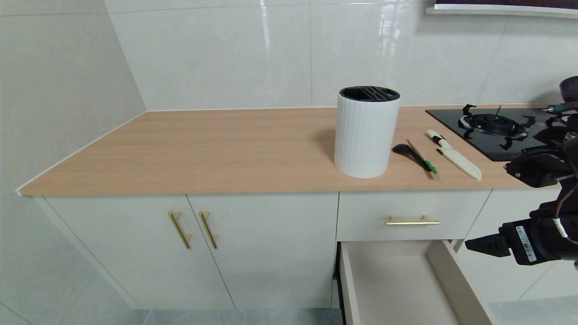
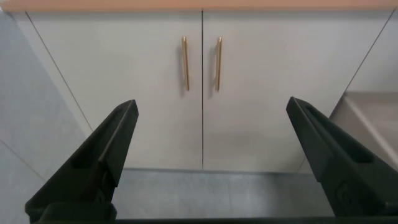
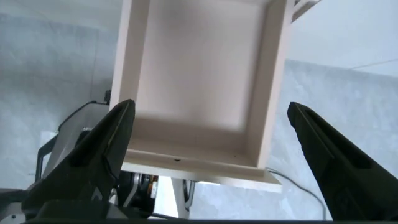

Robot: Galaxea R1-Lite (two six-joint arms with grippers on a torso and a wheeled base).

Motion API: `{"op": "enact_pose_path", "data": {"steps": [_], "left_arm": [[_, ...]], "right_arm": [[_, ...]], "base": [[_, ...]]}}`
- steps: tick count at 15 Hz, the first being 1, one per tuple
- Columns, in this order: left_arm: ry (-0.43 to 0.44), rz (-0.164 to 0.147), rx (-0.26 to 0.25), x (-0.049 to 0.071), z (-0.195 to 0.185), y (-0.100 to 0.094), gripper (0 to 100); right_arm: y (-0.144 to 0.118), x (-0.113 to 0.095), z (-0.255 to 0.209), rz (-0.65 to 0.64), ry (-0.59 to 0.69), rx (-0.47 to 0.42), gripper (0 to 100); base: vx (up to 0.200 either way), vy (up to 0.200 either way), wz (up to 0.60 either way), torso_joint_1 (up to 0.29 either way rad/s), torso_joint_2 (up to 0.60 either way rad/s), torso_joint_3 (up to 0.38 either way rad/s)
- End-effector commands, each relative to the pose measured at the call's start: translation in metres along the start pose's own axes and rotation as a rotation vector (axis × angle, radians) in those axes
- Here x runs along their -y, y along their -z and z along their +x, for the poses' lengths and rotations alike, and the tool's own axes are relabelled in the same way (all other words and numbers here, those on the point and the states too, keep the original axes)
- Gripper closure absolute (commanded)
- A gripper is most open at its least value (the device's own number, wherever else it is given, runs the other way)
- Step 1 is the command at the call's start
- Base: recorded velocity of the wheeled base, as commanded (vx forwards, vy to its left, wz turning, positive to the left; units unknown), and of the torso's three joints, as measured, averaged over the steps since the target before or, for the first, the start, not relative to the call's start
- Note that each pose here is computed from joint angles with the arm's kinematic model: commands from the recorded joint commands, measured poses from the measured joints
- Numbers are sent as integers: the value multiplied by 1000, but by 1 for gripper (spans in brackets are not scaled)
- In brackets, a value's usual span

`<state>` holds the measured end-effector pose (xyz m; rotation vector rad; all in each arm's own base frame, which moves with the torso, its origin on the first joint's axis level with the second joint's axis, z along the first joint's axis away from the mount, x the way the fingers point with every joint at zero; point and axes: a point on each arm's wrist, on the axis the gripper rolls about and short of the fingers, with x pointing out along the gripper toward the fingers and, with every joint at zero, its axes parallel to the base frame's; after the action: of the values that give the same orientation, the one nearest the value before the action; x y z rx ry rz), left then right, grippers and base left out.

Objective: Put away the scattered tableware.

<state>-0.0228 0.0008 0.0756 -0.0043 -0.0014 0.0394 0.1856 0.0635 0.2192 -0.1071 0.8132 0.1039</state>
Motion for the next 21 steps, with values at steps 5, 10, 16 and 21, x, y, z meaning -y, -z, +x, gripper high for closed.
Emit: {"op": "enact_pose_path", "data": {"steps": [5, 10, 16, 21], "left_arm": [[-1, 0, 0, 0, 0, 0, 0], [-1, 0, -1, 0, 0, 0, 0], [-1, 0, 0, 0, 0, 0, 0], [-1, 0, 0, 0, 0, 0, 0]], "right_arm": [[-71, 19, 48, 25, 80, 164, 0], [-119, 27, 109, 55, 108, 131, 0], [-120, 32, 153, 68, 123, 95, 0], [-120, 32, 171, 71, 126, 111, 0]], "base": [[0, 0, 0, 83, -184, -99], [0, 0, 0, 0, 0, 0], [0, 0, 0, 0, 0, 0], [0, 0, 0, 0, 0, 0]]}}
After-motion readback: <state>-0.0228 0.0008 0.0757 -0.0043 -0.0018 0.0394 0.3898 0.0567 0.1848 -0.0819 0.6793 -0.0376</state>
